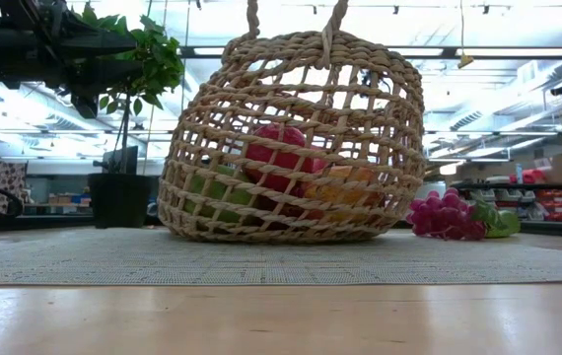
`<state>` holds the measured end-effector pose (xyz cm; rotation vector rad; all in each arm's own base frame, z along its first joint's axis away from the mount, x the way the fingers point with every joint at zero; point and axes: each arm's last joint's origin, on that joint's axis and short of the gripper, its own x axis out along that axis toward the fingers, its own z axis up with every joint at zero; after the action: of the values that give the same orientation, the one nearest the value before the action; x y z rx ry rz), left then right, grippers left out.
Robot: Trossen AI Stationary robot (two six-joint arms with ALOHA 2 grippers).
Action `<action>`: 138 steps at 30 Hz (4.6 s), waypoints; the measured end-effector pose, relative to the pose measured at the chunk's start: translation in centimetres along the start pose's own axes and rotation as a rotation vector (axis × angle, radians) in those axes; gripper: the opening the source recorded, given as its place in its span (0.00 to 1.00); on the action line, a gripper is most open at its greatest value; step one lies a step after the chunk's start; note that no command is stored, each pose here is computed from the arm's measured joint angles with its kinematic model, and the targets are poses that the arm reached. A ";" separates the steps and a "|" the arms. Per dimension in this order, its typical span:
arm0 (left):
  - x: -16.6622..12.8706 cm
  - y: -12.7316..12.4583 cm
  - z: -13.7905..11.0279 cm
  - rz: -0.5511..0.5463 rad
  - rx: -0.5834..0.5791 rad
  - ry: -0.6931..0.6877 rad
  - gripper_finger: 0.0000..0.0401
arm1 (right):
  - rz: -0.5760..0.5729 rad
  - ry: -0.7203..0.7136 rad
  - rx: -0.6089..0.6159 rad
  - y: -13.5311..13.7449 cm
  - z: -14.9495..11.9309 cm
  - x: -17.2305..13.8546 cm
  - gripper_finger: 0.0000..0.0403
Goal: Build produce basket
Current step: Put the orange into the brown basket, then put the green apple into the brown basket
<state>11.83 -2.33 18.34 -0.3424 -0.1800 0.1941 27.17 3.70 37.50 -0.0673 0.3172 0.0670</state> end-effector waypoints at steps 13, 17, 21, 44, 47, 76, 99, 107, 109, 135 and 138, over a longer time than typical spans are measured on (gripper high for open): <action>0.0 0.0 0.0 0.000 0.000 0.000 0.40 | -0.030 0.153 0.044 -2.7 -2.7 4.4 0.70; 0.0 0.0 0.0 0.000 0.000 0.001 0.40 | -0.020 0.257 0.074 -4.0 -4.6 6.4 0.70; 0.0 0.0 0.0 0.000 0.001 0.001 0.40 | -0.045 0.437 0.163 -5.6 -6.5 6.7 0.70; 0.0 0.0 0.0 0.000 0.000 0.001 0.40 | -0.009 0.772 0.378 -7.1 -10.1 8.5 0.96; 0.0 0.0 0.0 0.000 0.000 0.000 0.40 | -0.071 0.765 0.340 -7.0 -8.1 7.8 0.97; 0.0 0.0 0.0 0.000 0.001 0.001 0.40 | -0.305 0.860 0.261 -2.5 -12.7 -4.5 0.86; 0.0 0.0 0.0 0.000 0.001 0.000 0.40 | -0.122 1.409 -0.181 -7.9 -20.6 0.4 0.86; 0.0 0.0 0.0 0.000 0.000 0.000 0.40 | -0.131 1.401 -0.129 -9.2 -21.4 0.8 0.86; 0.0 0.0 0.0 0.000 0.001 0.001 0.40 | -0.124 1.415 -0.128 -9.2 -21.6 0.8 0.86; 0.0 0.0 0.0 0.000 0.000 0.001 0.40 | -0.173 1.391 0.326 1.2 -15.5 -3.4 0.86; 0.0 0.0 0.0 0.000 0.001 0.001 0.40 | -0.242 1.433 0.531 3.0 -15.6 -3.5 0.86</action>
<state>11.83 -2.34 18.33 -0.3418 -0.1786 0.1941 18.79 5.26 23.67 0.4005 1.7409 -0.3303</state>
